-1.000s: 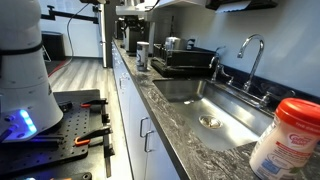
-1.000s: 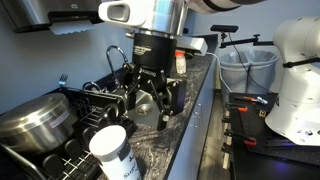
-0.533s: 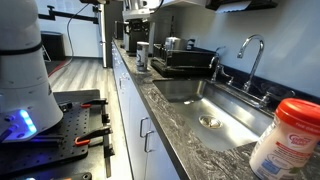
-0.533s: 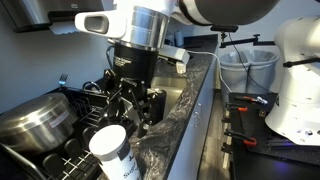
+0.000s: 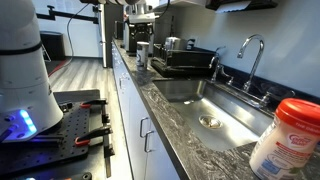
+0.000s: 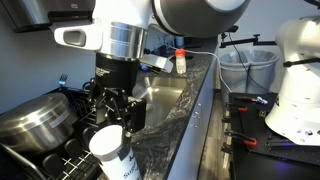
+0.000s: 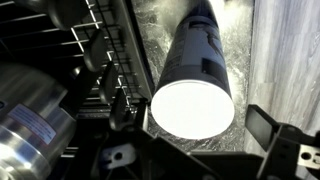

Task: Pick up the bottle and put it on the left side of the counter

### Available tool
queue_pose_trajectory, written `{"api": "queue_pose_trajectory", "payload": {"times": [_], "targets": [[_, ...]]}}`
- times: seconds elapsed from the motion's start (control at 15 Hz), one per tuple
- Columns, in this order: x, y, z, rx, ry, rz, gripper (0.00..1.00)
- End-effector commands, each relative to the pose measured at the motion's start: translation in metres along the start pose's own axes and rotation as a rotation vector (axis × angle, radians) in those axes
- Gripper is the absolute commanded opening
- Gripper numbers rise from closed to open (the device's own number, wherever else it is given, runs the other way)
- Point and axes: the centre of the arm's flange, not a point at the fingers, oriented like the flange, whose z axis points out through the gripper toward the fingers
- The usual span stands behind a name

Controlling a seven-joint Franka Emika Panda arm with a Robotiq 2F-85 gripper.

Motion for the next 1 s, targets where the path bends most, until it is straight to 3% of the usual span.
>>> {"api": "queue_pose_trajectory", "payload": {"times": [0.0, 0.93], "targets": [[0.015, 0.012, 0.006, 0.045, 0.017, -0.009, 1.0], [0.016, 0.013, 0.028, 0.146, -0.052, -0.009, 1.0]]}}
